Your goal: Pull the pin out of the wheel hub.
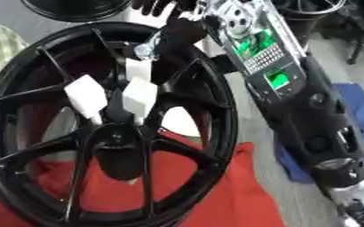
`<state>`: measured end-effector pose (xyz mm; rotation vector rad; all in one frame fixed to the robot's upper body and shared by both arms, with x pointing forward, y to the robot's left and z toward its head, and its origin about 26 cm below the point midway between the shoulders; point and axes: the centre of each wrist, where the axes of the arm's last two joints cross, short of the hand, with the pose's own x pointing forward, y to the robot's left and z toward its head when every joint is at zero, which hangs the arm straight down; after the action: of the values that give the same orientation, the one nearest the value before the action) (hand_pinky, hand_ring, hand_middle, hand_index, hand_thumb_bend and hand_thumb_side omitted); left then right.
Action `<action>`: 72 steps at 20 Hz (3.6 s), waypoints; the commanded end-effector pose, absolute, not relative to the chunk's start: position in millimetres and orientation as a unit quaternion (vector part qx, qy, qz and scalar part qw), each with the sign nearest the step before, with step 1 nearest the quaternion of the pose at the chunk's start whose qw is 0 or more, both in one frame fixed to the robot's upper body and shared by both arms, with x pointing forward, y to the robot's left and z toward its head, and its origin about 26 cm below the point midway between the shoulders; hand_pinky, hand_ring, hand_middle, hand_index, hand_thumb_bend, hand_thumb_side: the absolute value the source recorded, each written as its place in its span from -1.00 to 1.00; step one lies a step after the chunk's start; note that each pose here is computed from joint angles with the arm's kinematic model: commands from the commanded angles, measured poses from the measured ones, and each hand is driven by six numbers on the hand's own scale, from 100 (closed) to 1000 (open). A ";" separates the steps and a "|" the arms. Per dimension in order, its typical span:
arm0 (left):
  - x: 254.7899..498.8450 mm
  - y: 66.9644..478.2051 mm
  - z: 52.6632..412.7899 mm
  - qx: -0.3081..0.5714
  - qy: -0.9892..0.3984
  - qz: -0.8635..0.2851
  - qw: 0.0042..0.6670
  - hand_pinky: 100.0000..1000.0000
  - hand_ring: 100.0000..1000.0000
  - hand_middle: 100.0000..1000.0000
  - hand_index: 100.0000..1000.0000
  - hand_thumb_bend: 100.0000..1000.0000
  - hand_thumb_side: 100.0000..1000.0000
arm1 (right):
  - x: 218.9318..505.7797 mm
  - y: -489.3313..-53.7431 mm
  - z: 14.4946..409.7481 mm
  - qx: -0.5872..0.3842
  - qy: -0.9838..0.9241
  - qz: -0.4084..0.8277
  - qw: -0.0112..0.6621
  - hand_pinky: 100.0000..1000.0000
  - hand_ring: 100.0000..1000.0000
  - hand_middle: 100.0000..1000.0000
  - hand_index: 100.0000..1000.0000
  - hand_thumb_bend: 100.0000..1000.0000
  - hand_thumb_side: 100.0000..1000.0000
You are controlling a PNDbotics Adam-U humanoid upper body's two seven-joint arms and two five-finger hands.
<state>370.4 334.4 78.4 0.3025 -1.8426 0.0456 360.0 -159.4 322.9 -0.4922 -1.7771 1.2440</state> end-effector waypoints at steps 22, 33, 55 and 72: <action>375.7 331.0 96.3 0.124 -0.809 0.008 0.575 -0.05 0.21 0.15 0.39 -1.00 0.77 | 375.1 -160.1 311.5 -0.183 -0.699 0.521 0.455 0.35 0.54 0.30 0.46 -0.08 -0.83; 376.7 329.3 97.9 0.121 -0.810 0.005 0.573 -0.05 0.21 0.15 0.39 -1.00 0.78 | 381.4 -160.2 305.4 -0.167 -0.690 0.527 0.468 0.33 0.52 0.26 0.43 -0.12 -0.91; 377.4 326.7 97.2 0.119 -0.809 0.002 0.576 -0.04 0.22 0.15 0.39 -1.00 0.79 | 378.0 -162.5 311.6 -0.130 -0.705 0.501 0.485 0.15 0.20 -0.65 -0.17 -0.21 -1.00; 375.5 328.2 92.3 0.121 -0.805 0.008 0.581 -0.04 0.23 0.15 0.40 -1.00 0.79 | 355.8 -193.7 369.6 -0.154 -0.750 0.447 0.463 0.06 -0.02 -1.00 -0.31 -0.23 -1.00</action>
<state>374.9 326.5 84.7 0.2707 -1.8572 0.0227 365.3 -183.0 350.0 -0.3424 -1.7965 1.1215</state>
